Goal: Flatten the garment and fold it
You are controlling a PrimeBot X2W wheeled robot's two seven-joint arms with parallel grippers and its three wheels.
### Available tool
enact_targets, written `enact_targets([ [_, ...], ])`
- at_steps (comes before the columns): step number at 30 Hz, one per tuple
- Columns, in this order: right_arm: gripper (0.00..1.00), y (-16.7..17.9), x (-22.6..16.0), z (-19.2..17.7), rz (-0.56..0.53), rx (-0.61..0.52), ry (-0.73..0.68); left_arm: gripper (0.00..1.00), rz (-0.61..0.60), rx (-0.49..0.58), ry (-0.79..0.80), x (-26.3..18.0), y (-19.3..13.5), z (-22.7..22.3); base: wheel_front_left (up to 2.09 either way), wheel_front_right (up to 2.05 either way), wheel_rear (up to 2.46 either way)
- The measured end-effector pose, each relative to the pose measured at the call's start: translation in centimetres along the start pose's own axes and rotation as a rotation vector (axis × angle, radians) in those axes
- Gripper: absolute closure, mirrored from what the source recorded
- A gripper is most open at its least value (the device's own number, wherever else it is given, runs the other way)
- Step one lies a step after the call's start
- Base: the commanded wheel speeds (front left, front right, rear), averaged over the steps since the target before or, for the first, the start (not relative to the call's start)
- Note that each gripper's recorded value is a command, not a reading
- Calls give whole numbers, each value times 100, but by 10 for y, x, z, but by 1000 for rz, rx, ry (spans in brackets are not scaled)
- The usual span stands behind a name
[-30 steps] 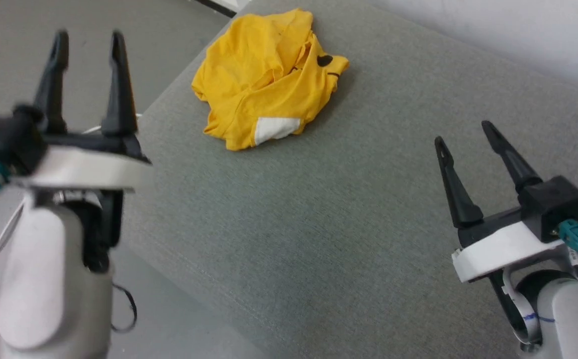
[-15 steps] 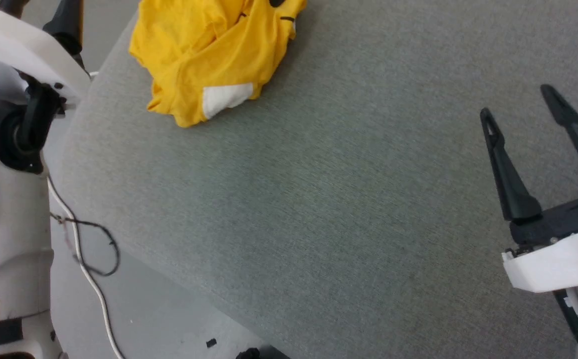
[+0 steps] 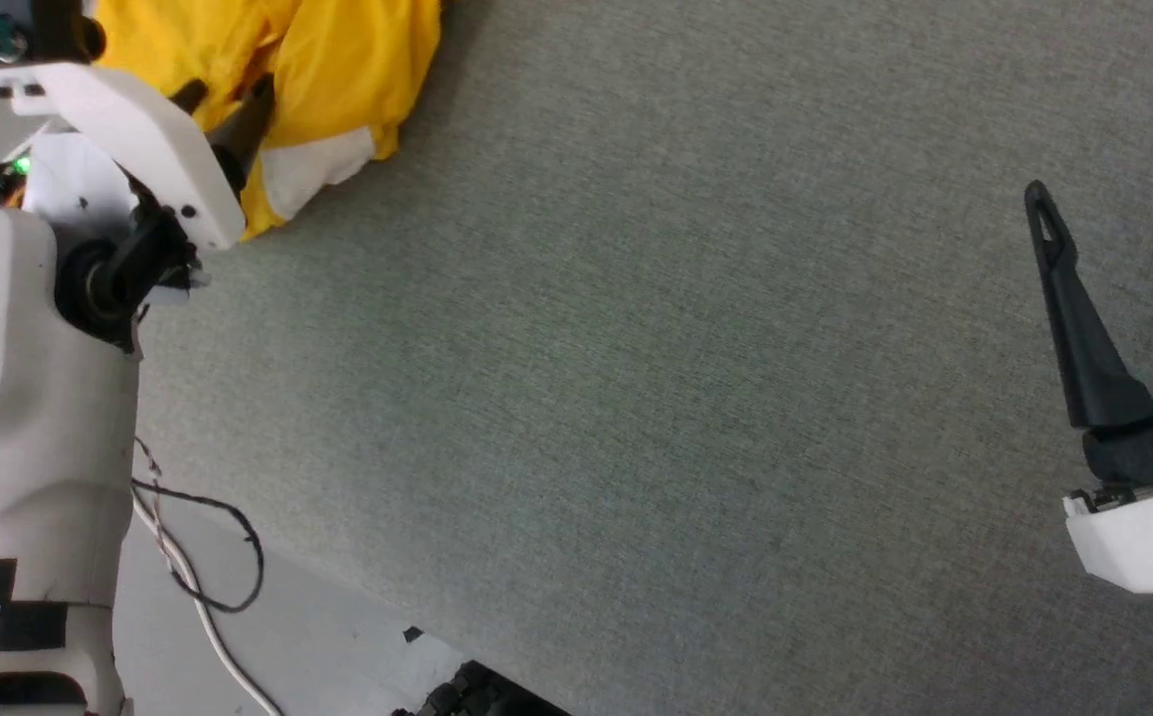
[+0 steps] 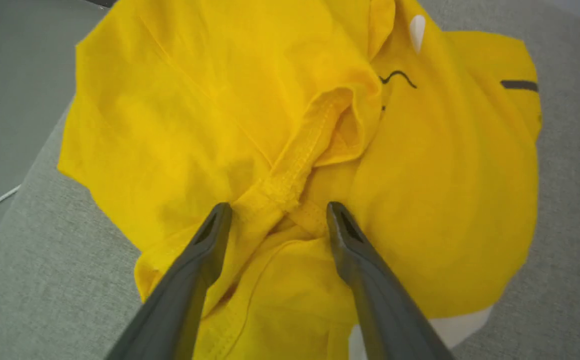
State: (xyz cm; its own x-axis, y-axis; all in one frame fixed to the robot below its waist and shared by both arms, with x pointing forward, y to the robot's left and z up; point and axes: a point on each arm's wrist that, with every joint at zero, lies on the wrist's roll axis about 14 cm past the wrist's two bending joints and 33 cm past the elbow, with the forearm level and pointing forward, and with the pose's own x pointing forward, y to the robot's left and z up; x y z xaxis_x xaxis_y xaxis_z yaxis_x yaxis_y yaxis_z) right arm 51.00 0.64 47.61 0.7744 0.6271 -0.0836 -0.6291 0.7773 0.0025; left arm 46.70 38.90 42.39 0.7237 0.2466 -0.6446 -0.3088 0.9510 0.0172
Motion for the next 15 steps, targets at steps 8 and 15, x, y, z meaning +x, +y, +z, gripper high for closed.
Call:
enact_targets([
  [8, 0, -15, -7, -14, -39, 4, 44, 0, 8, 44, 136, 19, 2, -35, 0, 0, 0],
  [15, 0, -21, -11, -10, -63, -6, 38, 100, 21, 55, 78, 21, 9, -28, 0, 0, 0],
])
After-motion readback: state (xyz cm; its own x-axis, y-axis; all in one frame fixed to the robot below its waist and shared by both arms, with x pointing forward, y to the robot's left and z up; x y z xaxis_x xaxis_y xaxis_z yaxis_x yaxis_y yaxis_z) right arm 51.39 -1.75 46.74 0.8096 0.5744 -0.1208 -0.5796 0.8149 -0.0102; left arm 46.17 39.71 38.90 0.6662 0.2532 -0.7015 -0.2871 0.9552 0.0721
